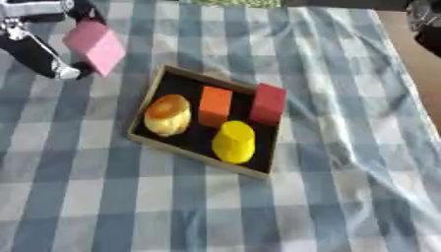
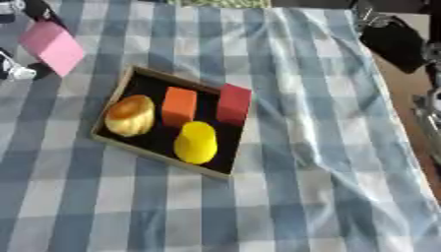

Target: Pick up objects on the table and place them in the box.

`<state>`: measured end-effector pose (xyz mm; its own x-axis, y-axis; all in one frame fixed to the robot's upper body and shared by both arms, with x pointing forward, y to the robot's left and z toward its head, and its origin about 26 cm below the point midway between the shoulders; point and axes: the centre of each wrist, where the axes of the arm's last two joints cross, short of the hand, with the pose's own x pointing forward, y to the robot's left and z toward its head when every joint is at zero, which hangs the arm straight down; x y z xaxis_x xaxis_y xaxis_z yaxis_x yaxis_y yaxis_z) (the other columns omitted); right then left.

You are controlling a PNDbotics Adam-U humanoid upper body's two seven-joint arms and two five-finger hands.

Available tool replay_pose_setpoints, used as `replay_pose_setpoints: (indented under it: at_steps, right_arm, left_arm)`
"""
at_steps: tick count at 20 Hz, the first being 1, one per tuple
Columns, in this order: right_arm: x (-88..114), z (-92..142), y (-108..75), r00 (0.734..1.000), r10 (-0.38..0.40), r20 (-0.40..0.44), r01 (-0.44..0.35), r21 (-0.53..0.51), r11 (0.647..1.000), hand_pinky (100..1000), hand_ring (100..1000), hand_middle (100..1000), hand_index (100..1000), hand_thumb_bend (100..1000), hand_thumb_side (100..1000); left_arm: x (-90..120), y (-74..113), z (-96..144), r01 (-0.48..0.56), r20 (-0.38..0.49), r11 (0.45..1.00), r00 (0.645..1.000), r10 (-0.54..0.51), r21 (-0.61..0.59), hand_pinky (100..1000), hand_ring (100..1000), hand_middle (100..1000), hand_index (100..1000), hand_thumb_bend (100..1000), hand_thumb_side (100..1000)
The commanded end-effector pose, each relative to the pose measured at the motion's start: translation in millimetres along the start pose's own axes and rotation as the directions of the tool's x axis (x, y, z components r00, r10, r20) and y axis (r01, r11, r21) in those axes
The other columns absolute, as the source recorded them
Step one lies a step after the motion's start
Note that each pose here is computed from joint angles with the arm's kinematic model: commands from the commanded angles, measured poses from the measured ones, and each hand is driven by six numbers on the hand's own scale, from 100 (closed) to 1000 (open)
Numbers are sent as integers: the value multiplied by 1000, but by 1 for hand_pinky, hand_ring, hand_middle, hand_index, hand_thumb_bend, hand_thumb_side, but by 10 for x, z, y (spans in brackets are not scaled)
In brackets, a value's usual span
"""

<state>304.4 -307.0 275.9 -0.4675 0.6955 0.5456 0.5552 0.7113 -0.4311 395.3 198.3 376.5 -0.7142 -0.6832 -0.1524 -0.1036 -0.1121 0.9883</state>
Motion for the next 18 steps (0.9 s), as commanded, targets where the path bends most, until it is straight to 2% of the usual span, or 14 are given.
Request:
replay_pose_setpoints:
  at_steps: [1, 4, 7, 11, 18]
  right_arm:
    - [80, -55, -71, 999, 13, 43, -13, -7, 1000, 803, 752, 543, 700, 239, 353]
    - [83, -55, -64, 999, 10, 43, -10, -2, 1000, 803, 753, 542, 700, 240, 354]
    - [88, -55, -58, 999, 6, 44, -6, -1, 1000, 803, 753, 542, 700, 240, 353]
    - [92, -54, -50, 999, 1, 45, -1, 1, 1000, 803, 753, 542, 700, 241, 353]
    - [100, -56, -51, 999, -4, 48, 4, -4, 1000, 803, 753, 541, 700, 241, 353]
  left_arm:
    - [293, 199, -29, 6, 84, 995, 996, -14, 101, 819, 694, 577, 687, 213, 100]
    - [508, 214, -118, -20, 146, 994, 989, 4, 109, 818, 694, 578, 689, 213, 100]
    - [598, 176, -209, -37, 167, 996, 986, 23, 81, 818, 695, 582, 693, 216, 100]
    - [583, 55, -337, -43, 144, 999, 989, 38, 32, 820, 701, 591, 701, 256, 100]
    - [411, -168, -457, -43, 64, 999, 997, 44, -11, 820, 704, 595, 704, 261, 100]
